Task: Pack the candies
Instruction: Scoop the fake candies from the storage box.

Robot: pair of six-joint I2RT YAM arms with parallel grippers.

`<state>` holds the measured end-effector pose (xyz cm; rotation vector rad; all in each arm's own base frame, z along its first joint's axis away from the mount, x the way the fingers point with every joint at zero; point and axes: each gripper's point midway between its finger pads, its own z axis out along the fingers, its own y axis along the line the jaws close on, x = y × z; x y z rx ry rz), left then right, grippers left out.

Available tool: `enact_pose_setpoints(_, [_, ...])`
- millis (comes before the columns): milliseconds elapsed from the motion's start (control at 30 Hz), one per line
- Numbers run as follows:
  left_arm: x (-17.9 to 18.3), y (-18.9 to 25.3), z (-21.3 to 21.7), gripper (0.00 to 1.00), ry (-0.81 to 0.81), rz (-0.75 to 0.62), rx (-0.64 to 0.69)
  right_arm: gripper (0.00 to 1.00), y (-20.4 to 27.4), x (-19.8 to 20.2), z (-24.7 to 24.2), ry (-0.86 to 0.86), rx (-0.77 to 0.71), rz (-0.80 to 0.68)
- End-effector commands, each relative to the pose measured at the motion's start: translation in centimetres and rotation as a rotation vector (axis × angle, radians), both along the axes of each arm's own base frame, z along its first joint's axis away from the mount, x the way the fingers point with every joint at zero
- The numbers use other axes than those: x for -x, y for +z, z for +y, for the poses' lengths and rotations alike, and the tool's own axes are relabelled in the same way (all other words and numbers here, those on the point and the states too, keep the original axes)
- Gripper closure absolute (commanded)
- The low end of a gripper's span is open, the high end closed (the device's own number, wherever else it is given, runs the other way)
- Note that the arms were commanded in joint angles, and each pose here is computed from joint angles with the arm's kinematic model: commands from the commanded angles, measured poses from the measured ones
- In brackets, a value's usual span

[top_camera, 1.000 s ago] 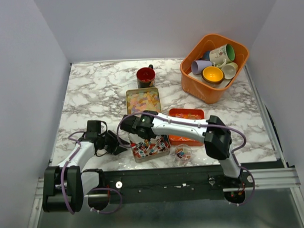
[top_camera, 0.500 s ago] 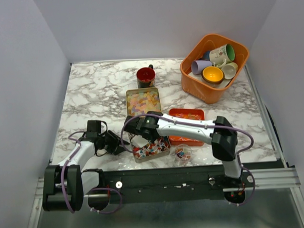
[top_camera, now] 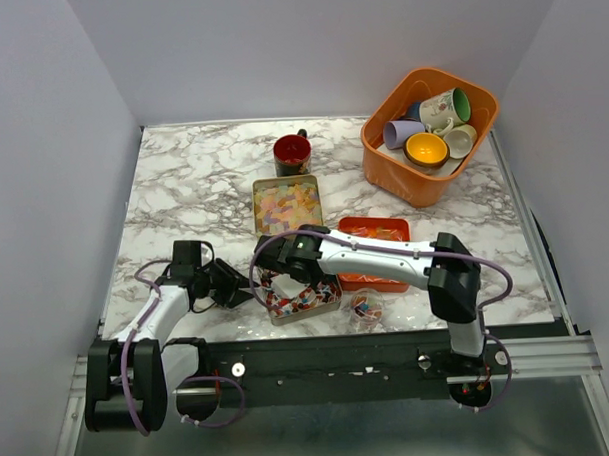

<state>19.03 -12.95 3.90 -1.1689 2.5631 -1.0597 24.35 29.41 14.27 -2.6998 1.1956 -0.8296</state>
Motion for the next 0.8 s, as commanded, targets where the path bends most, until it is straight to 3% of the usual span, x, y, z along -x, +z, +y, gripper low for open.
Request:
enact_pose_setpoints(0, [0.1, 0.0, 0.0, 0.55, -0.023, -0.027, -0.018, 0.99, -2.3, 1.2, 0.1, -0.001, 0.042, 0.083])
enact_pose_setpoints(233, [-0.1, -0.1, -0.3, 0.56, -0.029, -0.022, -0.011, 0.99, -2.6, 3.5, 1.4, 0.032, -0.012, 0.200])
enact_pose_setpoints(767, [-0.1, -0.6, -0.4, 0.56, -0.028, 0.002, -0.012, 0.99, -4.4, 4.6, 3.1, 0.053, -0.041, 0.251])
